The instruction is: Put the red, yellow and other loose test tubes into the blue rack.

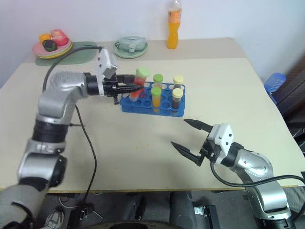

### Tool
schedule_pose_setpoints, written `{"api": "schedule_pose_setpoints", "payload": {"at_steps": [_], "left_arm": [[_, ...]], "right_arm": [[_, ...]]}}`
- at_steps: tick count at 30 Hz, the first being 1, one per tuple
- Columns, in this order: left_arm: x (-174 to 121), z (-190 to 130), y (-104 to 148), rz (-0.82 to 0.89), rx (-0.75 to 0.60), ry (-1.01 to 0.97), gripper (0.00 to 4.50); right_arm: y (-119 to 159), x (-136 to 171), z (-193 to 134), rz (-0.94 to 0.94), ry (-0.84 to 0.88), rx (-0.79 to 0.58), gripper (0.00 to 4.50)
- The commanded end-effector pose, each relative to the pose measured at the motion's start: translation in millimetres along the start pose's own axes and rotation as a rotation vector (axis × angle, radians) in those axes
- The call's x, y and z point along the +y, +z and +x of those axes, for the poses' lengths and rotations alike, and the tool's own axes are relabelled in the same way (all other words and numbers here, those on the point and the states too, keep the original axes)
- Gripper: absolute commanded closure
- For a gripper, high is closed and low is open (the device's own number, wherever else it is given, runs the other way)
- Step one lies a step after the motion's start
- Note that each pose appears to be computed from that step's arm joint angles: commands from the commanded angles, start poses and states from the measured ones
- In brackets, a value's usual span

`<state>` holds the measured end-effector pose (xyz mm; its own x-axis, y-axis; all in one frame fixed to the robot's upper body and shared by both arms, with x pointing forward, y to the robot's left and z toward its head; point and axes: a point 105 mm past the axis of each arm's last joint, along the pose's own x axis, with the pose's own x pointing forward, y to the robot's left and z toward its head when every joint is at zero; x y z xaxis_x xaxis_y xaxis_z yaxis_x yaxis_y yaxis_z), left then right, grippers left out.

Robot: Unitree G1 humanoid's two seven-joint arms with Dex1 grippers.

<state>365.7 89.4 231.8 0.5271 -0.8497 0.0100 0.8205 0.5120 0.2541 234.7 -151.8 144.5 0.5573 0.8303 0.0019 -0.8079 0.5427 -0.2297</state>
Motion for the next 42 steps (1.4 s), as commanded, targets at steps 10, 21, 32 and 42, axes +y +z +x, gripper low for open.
{"api": "schedule_pose_setpoints", "payload": {"at_steps": [10, 21, 32, 42], "left_arm": [[-7.9, -5.2, -30.4, 0.067, -0.232, 0.426, 3.46], [-16.4, 20.3, -57.8, -0.045, -0.262, 0.394, 3.46], [-39.4, 34.2, -69.8, -0.031, -0.230, 0.265, 3.46], [-34.5, 31.1, -76.4, -0.007, -0.194, 0.264, 3.46]], "right_arm": [[-2.4, -7.2, -11.9, -0.017, -0.022, 0.014, 0.00], [2.1, -7.1, -15.1, -0.026, -0.042, 0.028, 0.00], [4.2, -4.4, -17.5, -0.027, -0.073, 0.033, 0.00], [0.0, -3.7, -20.7, -0.013, -0.091, 0.043, 0.00]]}}
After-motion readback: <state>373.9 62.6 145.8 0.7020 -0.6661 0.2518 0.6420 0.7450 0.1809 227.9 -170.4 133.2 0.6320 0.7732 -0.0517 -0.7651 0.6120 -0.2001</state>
